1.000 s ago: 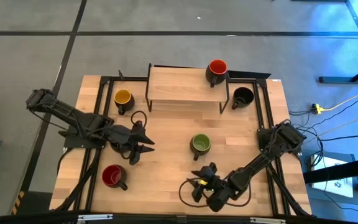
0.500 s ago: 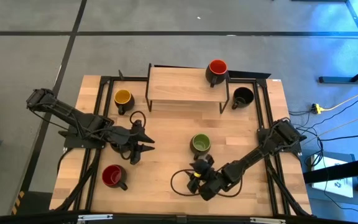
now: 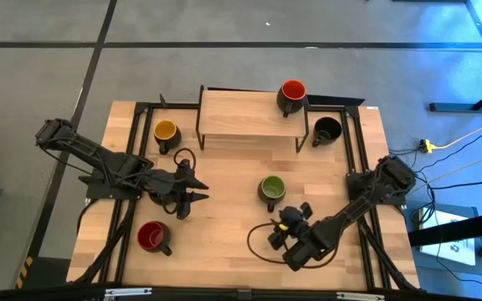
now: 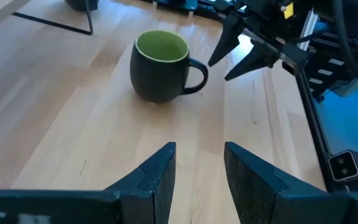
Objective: Place coffee mugs
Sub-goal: Put the green mug on the shelf
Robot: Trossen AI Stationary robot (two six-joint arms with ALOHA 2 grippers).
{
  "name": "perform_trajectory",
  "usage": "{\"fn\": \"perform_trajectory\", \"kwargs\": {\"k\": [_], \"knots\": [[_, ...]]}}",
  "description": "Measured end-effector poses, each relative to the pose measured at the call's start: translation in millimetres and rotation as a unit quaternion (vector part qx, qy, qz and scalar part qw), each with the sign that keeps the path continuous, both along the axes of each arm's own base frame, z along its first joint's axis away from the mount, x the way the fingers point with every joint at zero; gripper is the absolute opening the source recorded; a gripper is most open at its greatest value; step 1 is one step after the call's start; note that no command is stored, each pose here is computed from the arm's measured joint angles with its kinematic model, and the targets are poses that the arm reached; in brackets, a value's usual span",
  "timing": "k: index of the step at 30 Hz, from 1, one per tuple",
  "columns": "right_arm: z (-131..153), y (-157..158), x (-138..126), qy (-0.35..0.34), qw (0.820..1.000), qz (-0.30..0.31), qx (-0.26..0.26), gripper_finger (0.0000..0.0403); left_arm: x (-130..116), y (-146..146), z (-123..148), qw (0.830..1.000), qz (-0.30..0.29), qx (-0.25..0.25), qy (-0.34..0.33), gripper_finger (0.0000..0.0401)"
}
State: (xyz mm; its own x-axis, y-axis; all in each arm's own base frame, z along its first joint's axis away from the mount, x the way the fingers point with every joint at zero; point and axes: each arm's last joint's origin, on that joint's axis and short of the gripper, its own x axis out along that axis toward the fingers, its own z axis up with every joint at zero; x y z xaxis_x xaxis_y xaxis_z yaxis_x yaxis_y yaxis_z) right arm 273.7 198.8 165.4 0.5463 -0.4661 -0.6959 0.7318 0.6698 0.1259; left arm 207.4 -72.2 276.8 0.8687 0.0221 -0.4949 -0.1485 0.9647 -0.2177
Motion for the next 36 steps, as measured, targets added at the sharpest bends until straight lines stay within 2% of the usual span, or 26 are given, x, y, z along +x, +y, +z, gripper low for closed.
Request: {"fn": "perform_trajectory", "kwargs": {"k": [10, 23, 26, 32, 36], "knots": [[-4.8, -0.7, 10.6, -0.087, 0.992, -0.075, 0.043, 0.0186, 0.1, 0.0, 0.0, 1.0, 0.001, -0.002, 0.0, 0.0131], [-18.2, -26.8, 25.8, -0.069, 0.988, -0.132, 0.028, 0.0182, 0.1, 0.1, 0.2, 1.0, 0.004, -0.001, -0.001, 0.0132], [-18.0, -30.0, 26.8, -0.07, 0.988, -0.136, 0.021, 0.0154, 0.1, 0.2, 0.2, 1.0, 0.004, -0.001, -0.001, 0.0132], [-19.1, -30.1, 26.8, -0.062, 0.99, -0.128, 0.01, 0.0048, 0.1, 0.2, 0.2, 1.0, 0.004, 0.002, -0.001, 0.0132], [-18.9, -31.1, 26.3, -0.06, 0.99, -0.125, -0.003, 0.0027, 0.1, 0.7, 0.2, 1.0, 0.011, 0.007, -0.003, 0.0132]]}}
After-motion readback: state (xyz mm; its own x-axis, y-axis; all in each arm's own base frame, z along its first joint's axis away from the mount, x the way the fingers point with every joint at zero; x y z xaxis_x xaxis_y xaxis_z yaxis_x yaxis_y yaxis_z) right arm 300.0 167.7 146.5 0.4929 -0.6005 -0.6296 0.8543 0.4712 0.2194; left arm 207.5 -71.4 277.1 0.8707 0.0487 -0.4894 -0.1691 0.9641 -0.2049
